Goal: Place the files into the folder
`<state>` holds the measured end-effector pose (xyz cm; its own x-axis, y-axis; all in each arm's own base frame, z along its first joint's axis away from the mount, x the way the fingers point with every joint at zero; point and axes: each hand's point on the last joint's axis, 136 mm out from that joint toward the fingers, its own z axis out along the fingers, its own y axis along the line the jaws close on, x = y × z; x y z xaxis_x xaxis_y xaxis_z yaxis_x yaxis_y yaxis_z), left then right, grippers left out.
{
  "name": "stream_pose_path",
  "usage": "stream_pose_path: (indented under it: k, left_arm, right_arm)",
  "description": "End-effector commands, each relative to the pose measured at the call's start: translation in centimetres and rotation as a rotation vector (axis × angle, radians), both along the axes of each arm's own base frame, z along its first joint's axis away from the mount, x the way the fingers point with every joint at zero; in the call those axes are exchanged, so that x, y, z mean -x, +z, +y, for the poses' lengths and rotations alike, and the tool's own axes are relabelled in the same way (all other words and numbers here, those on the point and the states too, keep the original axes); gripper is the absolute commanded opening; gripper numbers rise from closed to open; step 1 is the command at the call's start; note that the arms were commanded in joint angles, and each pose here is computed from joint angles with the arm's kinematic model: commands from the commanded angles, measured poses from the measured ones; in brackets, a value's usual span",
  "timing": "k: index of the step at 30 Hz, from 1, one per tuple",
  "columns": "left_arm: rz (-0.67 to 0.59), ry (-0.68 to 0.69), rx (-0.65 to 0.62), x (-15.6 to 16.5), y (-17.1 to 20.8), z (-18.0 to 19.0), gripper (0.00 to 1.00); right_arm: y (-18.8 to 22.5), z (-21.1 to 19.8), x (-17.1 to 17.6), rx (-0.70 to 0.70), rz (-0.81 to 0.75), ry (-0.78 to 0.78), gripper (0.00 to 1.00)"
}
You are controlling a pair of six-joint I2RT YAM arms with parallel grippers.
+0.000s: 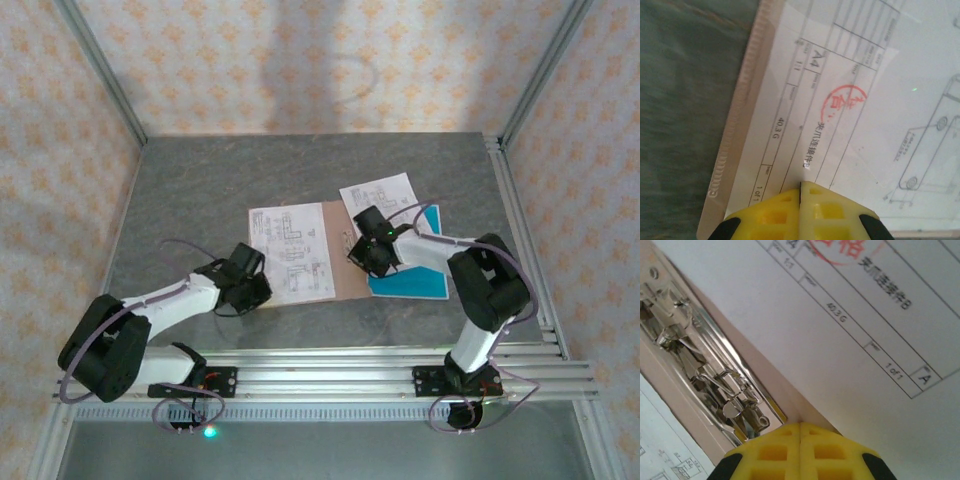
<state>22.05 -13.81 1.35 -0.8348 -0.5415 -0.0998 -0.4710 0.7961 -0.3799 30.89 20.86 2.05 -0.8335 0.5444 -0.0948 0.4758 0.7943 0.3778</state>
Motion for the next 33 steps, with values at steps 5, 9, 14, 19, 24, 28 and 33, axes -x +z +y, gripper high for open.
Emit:
stream_pose_path:
  k: [5, 9, 14, 19, 24, 28, 33]
  left_arm:
    - [0.012, 0.046, -0.094, 1.0, 0.9, 1.1, 0.00]
    - [-0.050, 0.044, -0.077, 0.0, 3.9, 0.6, 0.00]
    - [-0.061, 0.004, -0.004, -1.4, 4.7, -2.5, 0.00]
    - [-0.062, -0.045, 0.012, -2.6, 4.1, -6.2, 0.00]
    - [-0.044, -0.085, -0.017, -3.0, 2.7, -8.5, 0.00]
    - [-0.017, -0.078, -0.073, -2.3, 1.4, -7.8, 0.00]
    - [0.003, -0.061, -0.118, -1.3, 0.1, -6.2, 0.00]
  right_arm:
    - [1.0, -1.5, -0.3, 0.038, -0.013, 0.042, 0.01]
    - [3.1, -2.1, -0.5, 0.051, -0.069, 0.035, 0.07]
    - [4.0, -0.8, -1.0, 0.045, -0.093, 0.072, 0.08]
    - [4.2, 1.0, -1.5, 0.042, -0.100, 0.097, 0.08]
    - [3.8, 2.1, -1.9, 0.051, -0.088, 0.112, 0.08]
    - [3.2, 2.2, -2.2, 0.072, -0.076, 0.109, 0.07]
    - [2.0, 1.8, -2.1, 0.100, -0.056, 0.110, 0.07]
